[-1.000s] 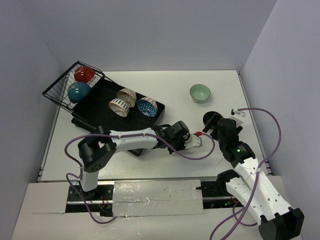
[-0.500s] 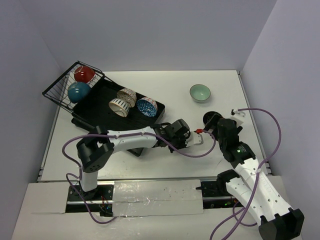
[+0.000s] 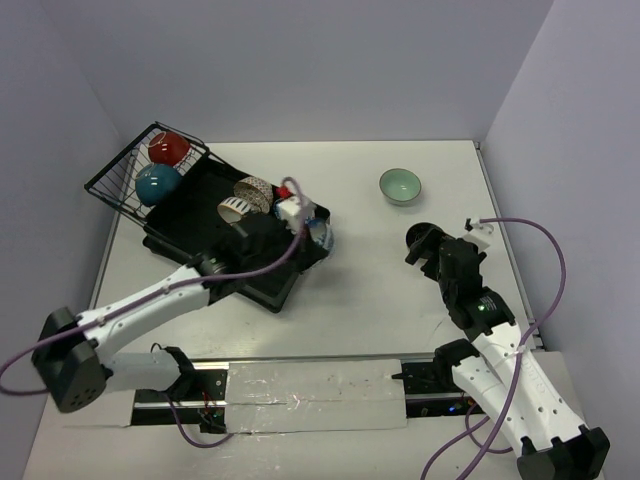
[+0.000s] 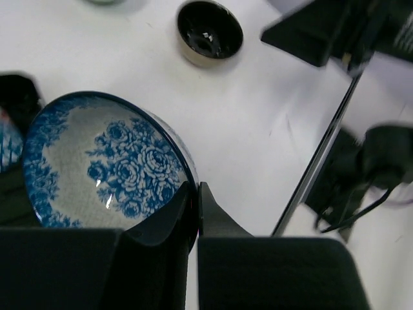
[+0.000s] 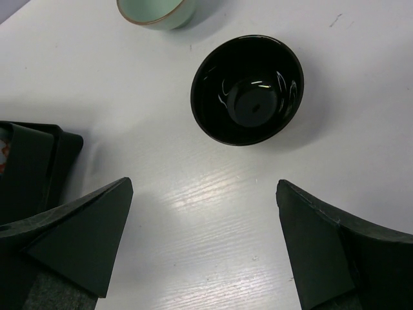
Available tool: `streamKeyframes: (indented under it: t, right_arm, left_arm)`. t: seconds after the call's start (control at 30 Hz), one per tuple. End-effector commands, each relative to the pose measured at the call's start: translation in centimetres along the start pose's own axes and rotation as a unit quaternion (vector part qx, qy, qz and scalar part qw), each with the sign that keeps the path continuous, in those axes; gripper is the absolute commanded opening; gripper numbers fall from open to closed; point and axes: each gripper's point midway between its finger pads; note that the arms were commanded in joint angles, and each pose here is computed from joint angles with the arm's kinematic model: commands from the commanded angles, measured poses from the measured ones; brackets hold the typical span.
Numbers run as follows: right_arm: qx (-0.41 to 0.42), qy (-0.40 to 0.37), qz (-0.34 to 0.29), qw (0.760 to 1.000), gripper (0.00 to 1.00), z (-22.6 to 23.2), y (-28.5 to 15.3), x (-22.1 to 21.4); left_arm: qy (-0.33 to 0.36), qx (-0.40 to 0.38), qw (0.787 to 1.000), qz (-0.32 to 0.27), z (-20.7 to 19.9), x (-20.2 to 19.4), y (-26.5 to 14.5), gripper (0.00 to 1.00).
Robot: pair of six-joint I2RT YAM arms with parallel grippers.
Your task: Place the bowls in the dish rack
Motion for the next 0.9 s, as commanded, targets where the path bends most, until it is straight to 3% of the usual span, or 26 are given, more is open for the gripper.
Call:
streamKeyframes:
  t: [0.0, 0.17, 0.33, 0.57, 0.87]
  right_arm:
    - [0.021, 0.007, -0.011, 1.000, 1.00, 0.8, 0.1, 0.5]
    - [0.026, 0.003, -0.007, 1.000, 1.00, 1.2, 0.1, 0.4]
    - [0.025, -0.002, -0.003, 1.000, 1.00, 1.3, 0.1, 0.3]
    - [0.029, -0.012, 0.008, 0.999, 1.00, 1.6, 0.3, -0.5]
    - [0.042, -0.017, 0.015, 0.999, 1.00, 2.2, 0.0, -0.9]
  left_arm:
    - [-0.150, 0.014, 0.980, -0.129, 0.7, 3.6, -3.6, 0.00]
    - [-0.236, 0.094, 0.940, -0.229, 4.7, 3.6, -8.1, 0.00]
    - [-0.303, 0.151, 0.883, -0.326, 8.0, 2.4, -12.9, 0.00]
    - [-0.334, 0.227, 0.818, -0.411, 12.2, 1.6, -17.3, 0.00]
    - [-0.363, 0.257, 0.764, -0.467, 16.1, 1.0, -18.8, 0.00]
Point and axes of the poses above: each gripper's point midway between its finger pads, its own y axis out along the fingers, its own z axis along the line the jaws close on, x = y × z, and after that the axes turned 12 degrees about y, right-handed
